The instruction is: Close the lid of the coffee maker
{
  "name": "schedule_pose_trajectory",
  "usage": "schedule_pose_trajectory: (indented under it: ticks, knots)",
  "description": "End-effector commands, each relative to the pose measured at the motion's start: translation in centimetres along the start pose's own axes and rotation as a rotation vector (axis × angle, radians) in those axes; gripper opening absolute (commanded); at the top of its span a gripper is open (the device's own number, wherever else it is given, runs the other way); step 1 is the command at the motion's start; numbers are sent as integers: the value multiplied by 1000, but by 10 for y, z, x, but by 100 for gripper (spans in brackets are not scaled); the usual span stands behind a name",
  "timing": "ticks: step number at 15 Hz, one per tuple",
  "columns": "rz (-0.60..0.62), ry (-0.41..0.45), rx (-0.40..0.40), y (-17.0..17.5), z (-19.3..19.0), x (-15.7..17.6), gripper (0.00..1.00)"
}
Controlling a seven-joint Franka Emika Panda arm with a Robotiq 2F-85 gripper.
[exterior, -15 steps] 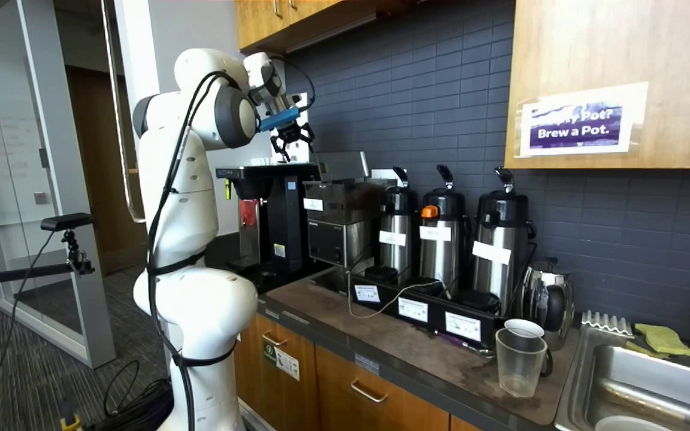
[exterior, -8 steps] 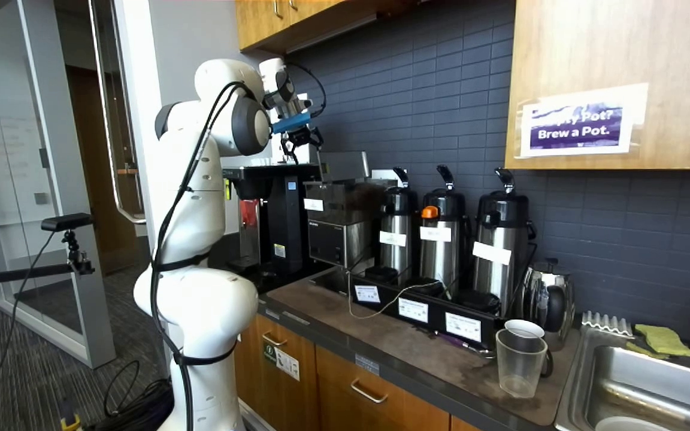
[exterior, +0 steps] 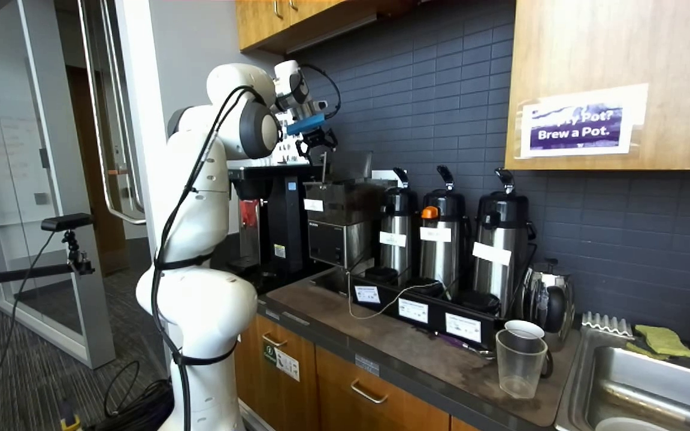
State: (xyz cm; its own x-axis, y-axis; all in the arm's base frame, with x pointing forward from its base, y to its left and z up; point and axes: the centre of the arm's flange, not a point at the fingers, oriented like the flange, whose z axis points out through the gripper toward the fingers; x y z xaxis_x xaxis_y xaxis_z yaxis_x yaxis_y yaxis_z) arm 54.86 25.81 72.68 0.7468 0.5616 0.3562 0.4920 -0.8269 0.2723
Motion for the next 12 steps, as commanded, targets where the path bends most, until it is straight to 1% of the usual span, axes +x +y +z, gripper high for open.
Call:
schedule_pose_trajectory:
  ticks: [1,6,9,12]
  knots:
    - [20,-32,-22,26,5,0,100]
    - [64,-64,-32,47,17,-9,100]
    - [82,-80,-43,48,16,-14,100]
    - [110,-136,-38,44,16,-30,100]
